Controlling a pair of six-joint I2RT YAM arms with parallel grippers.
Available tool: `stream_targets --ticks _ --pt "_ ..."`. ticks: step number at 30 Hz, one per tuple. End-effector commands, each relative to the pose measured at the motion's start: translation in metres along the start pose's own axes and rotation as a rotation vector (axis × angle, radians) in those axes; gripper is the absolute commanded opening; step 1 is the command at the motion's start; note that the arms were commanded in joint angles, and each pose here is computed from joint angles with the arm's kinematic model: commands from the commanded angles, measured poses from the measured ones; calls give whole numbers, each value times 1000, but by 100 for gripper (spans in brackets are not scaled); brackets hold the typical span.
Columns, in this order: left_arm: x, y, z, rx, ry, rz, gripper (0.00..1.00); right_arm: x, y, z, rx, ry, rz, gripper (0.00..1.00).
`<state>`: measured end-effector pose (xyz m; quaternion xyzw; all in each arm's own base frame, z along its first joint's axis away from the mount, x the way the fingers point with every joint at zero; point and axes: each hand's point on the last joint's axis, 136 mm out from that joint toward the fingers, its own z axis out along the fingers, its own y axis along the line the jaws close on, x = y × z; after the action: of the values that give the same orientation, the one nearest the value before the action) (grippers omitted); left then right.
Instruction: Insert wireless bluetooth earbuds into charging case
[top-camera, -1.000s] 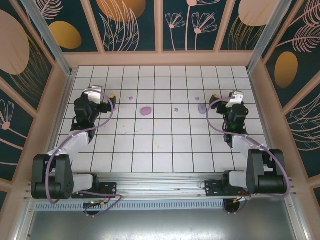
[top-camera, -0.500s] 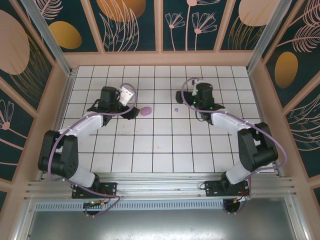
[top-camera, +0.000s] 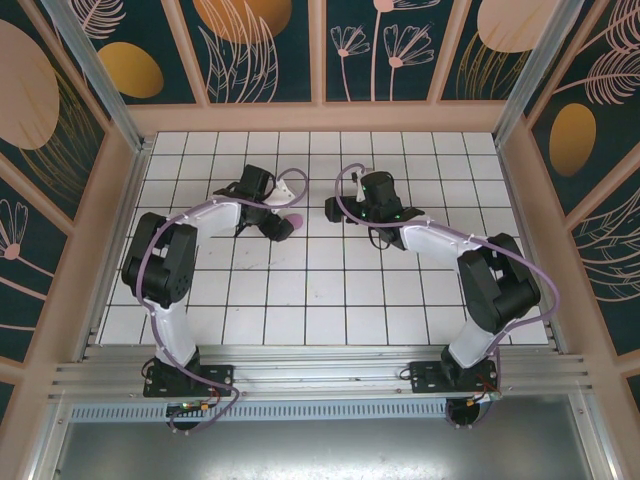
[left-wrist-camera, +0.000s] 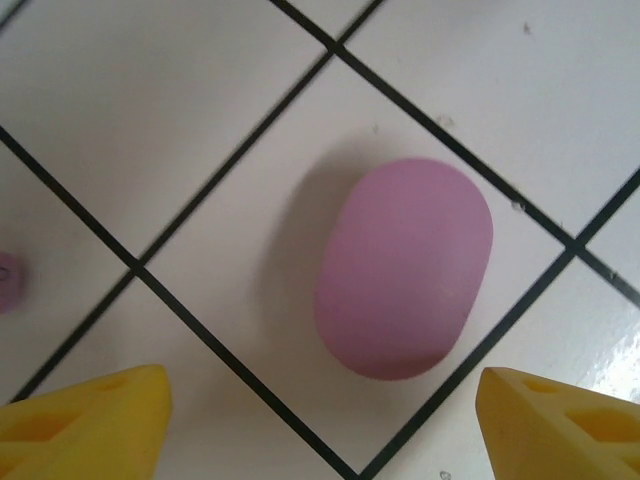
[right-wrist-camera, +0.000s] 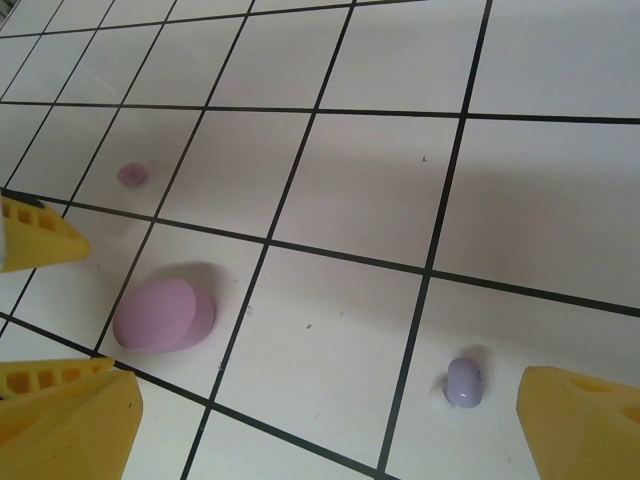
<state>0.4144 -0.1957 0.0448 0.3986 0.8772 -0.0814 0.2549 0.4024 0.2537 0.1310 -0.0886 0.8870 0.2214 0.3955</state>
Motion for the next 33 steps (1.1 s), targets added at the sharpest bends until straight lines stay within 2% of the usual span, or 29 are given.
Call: stream_targets --ticks 1,13,19,22,24,25,33 --pt "-4 -11 -1 48 1 44 81 0 0 2 2 12 24 97" --pt "-2 -20 22 102 71 106 71 5 -8 2 7 25 79 94" --pt "3 -24 31 121 94 123 56 5 -20 2 -13 22 172 89" --pt "7 -26 32 128 99 121 42 5 -25 2 -35 24 222 87" --pt "4 -27 30 127 83 115 29 5 -24 1 -74 30 242 87" --pt "3 -27 28 123 74 111 27 4 -21 0 -90 36 243 86" --pt "-27 -31 -12 103 -87 96 23 1 6 -10 -222 97 291 85"
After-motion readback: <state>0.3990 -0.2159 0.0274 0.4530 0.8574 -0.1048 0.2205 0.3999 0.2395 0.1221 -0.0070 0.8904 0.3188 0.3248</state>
